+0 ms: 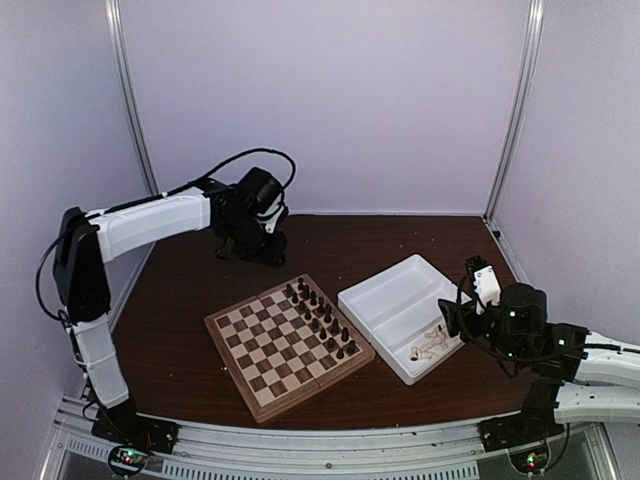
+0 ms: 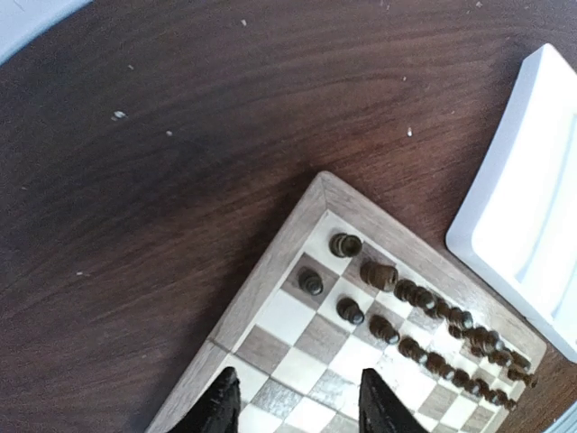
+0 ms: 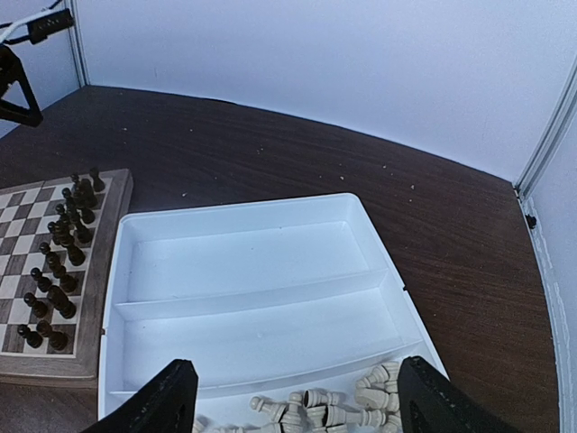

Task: Set up the chess pieces on the board
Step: Place the chess piece on the chessboard, then reset both arms

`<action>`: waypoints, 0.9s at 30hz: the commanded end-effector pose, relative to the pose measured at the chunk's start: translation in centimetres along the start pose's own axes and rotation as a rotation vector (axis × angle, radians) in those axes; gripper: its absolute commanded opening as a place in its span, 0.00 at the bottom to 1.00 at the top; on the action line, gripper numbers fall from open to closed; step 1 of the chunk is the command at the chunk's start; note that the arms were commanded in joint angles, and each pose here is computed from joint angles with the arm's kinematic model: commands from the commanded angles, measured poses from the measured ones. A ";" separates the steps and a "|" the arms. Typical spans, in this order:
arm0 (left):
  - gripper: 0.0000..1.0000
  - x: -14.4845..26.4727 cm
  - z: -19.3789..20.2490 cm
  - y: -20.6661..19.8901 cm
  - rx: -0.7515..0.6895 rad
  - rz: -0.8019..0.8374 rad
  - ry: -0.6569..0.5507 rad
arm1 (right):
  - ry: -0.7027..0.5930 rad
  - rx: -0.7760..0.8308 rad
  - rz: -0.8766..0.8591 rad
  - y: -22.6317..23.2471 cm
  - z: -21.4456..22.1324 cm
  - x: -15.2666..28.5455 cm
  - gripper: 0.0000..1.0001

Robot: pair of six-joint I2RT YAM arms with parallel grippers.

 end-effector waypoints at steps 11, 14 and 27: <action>0.98 15.9 6.7 8.0 0.103 -0.214 -0.493 | 0.087 -0.115 0.227 -5.2 -5.1 -1.3 0.83; 0.98 16.4 8.4 10.0 0.157 -0.253 -0.545 | 0.097 -0.224 0.303 -8.3 -5.7 -1.8 0.87; 0.98 12.6 14.0 17.0 0.275 -0.417 -0.631 | 0.013 -0.101 0.461 -13.7 -3.2 -4.1 0.92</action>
Point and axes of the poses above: each gripper's point midway between its finger pads, its own x axis back along the fingers, its own y axis along the line the jaws close on, z = x × y, the point moved 8 cm from there along x, back along the fingers, and after that the axes turned 4 degrees about x, right-handed, at the moved point
